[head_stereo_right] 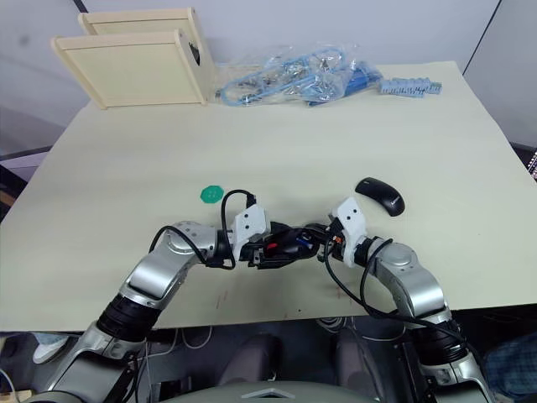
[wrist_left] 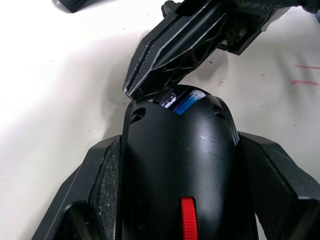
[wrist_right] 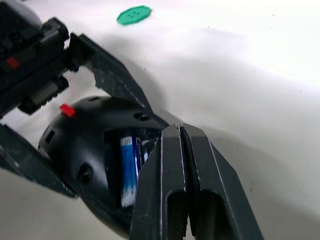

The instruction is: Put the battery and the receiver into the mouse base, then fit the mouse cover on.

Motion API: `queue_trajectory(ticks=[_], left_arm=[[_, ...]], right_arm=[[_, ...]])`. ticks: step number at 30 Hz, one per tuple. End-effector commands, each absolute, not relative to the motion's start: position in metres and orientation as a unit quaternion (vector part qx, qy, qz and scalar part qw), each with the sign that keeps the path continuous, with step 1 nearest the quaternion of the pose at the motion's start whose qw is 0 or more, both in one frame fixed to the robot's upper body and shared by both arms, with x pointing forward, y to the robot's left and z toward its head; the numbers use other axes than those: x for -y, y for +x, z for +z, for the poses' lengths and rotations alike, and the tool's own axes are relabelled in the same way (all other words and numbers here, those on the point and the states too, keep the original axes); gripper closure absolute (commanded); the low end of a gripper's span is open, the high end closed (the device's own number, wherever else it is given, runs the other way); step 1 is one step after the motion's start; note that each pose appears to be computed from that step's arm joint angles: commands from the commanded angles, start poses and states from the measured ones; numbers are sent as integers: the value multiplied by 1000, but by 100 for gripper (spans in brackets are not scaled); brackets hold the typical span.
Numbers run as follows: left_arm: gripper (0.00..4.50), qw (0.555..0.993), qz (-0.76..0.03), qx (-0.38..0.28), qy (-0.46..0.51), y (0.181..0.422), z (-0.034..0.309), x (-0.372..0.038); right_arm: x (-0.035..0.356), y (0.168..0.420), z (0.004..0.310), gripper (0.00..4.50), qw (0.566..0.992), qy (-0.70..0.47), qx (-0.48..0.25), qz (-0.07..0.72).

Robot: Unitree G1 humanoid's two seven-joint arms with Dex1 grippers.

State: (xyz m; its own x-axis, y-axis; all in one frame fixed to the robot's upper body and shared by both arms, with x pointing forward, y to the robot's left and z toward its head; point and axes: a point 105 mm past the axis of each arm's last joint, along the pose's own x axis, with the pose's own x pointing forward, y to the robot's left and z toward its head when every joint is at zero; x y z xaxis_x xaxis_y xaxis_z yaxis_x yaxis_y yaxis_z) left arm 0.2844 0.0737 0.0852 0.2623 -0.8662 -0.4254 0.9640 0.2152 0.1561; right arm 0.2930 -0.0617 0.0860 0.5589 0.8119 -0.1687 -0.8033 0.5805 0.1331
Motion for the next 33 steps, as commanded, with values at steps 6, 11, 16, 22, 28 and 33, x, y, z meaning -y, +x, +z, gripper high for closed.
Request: queue_trajectory(ticks=[6, 11, 16, 22, 28, 33], left_arm=[[158, 766, -605, -102, 195, 285, 96, -68], [158, 765, -605, -104, 196, 286, 95, -69], [158, 765, -603, -108, 198, 287, 94, -72], [158, 764, -604, -109, 199, 287, 93, -73], [158, 761, -606, -112, 203, 286, 93, -74], [158, 762, -605, -115, 200, 287, 93, -76]], right_arm=[[57, 282, 112, 442, 870, 57, -59, 486], [65, 283, 121, 442, 874, 62, -44, 479], [83, 281, 124, 442, 880, 37, -51, 471], [100, 277, 132, 442, 883, 13, -57, 465], [122, 267, 145, 442, 885, -1, -51, 463], [133, 251, 153, 295, 875, -17, -51, 482]])
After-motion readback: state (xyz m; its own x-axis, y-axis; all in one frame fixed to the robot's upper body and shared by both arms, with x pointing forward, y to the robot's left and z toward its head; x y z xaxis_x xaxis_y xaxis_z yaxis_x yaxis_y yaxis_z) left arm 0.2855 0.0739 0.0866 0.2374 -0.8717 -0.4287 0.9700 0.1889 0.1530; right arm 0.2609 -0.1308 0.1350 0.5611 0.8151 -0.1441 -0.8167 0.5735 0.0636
